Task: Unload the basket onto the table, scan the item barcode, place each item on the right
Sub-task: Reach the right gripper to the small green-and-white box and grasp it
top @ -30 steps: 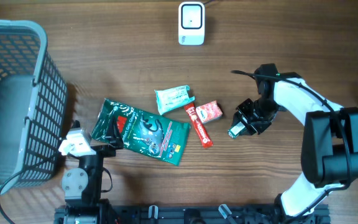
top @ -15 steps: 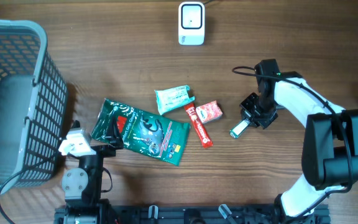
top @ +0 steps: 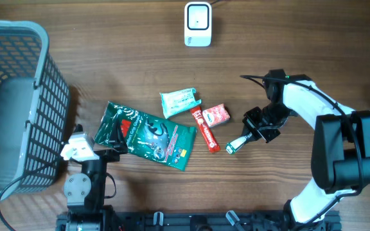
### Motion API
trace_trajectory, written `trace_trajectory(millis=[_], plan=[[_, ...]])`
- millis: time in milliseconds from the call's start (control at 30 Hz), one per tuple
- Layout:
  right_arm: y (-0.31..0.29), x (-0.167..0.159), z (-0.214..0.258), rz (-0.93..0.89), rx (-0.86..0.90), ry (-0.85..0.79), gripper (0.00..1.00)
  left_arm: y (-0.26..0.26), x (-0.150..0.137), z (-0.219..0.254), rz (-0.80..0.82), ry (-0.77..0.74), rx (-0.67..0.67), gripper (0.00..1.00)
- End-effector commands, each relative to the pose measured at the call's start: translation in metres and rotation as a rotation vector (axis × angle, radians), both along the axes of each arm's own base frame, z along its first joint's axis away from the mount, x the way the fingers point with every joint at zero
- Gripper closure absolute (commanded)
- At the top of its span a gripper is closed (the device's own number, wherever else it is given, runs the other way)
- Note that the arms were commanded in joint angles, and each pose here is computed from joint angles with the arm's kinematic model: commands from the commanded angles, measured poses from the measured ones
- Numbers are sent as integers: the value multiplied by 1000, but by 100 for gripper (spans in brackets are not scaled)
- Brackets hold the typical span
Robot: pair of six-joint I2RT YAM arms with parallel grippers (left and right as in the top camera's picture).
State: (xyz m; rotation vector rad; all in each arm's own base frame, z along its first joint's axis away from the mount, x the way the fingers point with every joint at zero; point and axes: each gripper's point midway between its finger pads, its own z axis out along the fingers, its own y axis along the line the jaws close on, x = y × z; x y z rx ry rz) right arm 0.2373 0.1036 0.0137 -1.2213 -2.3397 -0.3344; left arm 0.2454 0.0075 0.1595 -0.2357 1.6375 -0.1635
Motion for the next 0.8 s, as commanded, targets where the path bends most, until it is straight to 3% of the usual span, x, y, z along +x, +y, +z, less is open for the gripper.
trace_trajectory(millis=[0, 200, 367, 567, 767], plan=[[0, -13, -2, -195, -72, 164, 96, -2, 0, -2, -13, 1, 19, 0], [-12, -60, 19, -727, -444, 623, 96, -2, 0, -2, -13, 1, 19, 0], [-14, -69, 25, -801, -518, 698, 96, -2, 0, -2, -13, 1, 19, 0], [-18, -70, 24, -778, -528, 681, 96, -2, 0, -2, -13, 1, 19, 0], [-12, -41, 9, -361, -239, 371, 96, -2, 0, -2, -13, 1, 19, 0]])
